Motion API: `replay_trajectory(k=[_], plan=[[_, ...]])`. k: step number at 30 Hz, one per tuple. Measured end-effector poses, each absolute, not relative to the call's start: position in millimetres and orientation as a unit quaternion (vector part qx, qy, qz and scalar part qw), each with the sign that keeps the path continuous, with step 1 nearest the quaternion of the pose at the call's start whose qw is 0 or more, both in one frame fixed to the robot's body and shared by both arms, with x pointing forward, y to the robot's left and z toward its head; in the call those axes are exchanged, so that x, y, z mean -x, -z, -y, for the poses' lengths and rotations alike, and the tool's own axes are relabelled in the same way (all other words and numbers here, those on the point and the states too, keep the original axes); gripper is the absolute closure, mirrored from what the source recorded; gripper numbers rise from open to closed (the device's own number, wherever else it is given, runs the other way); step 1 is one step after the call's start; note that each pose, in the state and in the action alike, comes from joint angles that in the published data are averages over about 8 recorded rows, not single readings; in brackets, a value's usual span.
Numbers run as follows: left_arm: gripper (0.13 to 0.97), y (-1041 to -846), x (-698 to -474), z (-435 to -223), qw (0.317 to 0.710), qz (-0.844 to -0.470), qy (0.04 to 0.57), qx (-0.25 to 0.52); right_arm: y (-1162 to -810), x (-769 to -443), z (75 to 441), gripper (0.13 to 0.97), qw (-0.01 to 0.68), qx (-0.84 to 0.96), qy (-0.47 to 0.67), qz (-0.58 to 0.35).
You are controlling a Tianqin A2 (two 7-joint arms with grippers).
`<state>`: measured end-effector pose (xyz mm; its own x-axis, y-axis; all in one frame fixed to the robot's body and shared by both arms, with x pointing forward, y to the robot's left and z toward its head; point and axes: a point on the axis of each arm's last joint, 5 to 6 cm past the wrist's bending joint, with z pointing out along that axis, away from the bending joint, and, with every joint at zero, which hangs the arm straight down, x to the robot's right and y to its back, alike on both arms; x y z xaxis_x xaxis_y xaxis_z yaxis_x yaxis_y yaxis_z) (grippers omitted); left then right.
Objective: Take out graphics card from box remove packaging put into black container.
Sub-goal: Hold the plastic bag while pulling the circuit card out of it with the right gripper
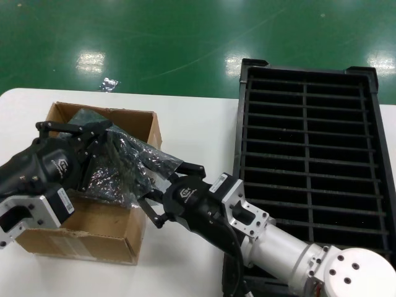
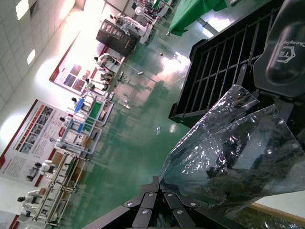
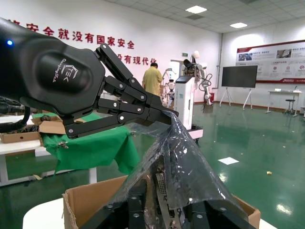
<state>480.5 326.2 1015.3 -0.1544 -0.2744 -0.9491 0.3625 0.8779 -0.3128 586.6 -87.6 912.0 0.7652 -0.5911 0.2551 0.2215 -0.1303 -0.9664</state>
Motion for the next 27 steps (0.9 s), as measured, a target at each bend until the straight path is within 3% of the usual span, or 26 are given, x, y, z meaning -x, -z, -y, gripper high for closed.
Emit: replay_trajectory(k=[7, 16, 27], plan=[[0.958, -1015.3, -480.5, -326.2, 0.649, -0.719, 0.245, -0.031, -911.5, -589.6, 85.1, 0.841, 0.645, 0.684, 0.313, -0.137], [0.958, -1015.3, -480.5, -326.2, 0.649, -0.719, 0.245, -0.031, -916.7, -582.2, 99.1, 0.91, 0.648, 0.677, 0.32, -0.136], [0.958, -1015.3, -480.5, -326.2, 0.649, -0.719, 0.245, -0.031, -928.0, -553.6, 141.6, 0.91, 0.653, 0.671, 0.328, -0.128]])
